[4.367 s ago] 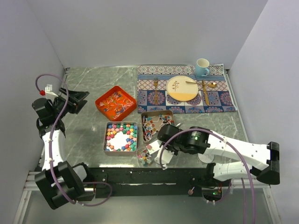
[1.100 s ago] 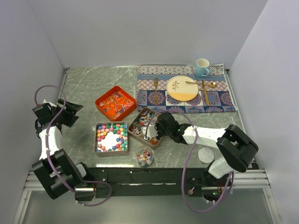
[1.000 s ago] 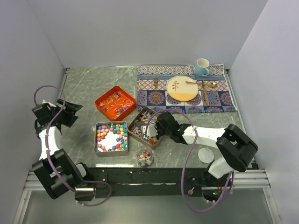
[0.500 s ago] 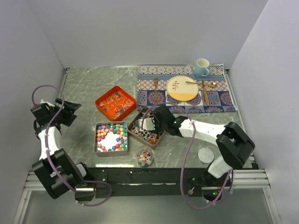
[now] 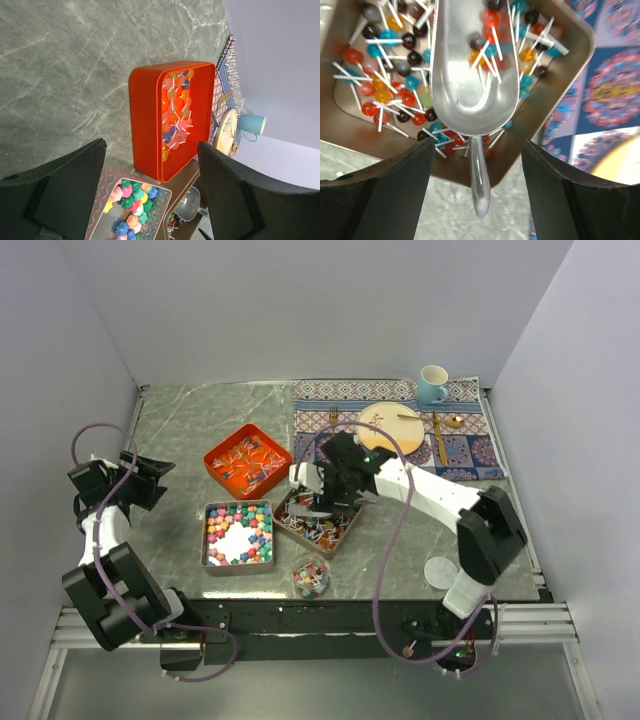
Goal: Pack the candies
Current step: Scoop the fake candies from the storage box.
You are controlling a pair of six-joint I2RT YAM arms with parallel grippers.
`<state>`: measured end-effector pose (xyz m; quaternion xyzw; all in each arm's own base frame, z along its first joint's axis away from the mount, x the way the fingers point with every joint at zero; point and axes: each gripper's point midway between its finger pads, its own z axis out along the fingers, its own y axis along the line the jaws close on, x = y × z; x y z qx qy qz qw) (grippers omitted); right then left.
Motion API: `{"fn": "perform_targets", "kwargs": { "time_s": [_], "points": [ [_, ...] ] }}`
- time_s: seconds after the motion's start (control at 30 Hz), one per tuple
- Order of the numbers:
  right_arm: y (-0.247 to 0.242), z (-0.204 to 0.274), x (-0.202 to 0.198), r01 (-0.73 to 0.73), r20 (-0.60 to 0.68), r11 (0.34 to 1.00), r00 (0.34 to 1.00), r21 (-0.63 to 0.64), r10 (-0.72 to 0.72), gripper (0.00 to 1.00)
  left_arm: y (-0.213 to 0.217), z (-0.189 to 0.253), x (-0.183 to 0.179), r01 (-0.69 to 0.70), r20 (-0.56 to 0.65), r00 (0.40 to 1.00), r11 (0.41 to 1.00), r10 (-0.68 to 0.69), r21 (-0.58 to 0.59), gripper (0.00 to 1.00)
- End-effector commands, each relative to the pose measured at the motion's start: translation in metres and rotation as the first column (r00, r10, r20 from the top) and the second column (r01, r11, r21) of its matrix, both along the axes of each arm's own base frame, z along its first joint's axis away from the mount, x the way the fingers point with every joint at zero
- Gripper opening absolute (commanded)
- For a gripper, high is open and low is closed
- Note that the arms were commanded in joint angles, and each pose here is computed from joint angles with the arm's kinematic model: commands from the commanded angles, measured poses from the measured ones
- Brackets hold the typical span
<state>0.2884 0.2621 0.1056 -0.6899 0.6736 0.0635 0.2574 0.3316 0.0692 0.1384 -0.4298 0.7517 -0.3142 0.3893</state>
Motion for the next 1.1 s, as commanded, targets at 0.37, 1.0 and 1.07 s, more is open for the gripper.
{"fn": "perform_targets", "kwargs": {
  "time_s": [0.37, 1.0, 1.07],
  "points": [
    [-0.039, -0.038, 0.001, -0.044, -0.208, 0.991, 0.978, -0.127, 0.017, 0.66, 0.008, 0.013, 0.009, -0.007, 0.062, 0.998, 0.999, 0.004, 0.047, 0.80],
    [-0.040, -0.066, 0.018, -0.013, -0.216, 0.984, 0.976, -0.178, -0.027, 0.00, 0.007, 0.010, 0.003, -0.012, 0.050, 0.999, 0.998, 0.009, 0.068, 0.81],
    [-0.040, -0.058, 0.020, -0.006, -0.196, 0.985, 0.980, -0.170, -0.028, 0.00, 0.006, 0.011, 0.003, -0.010, 0.060, 0.998, 0.998, 0.006, 0.066, 0.81]
  ]
}}
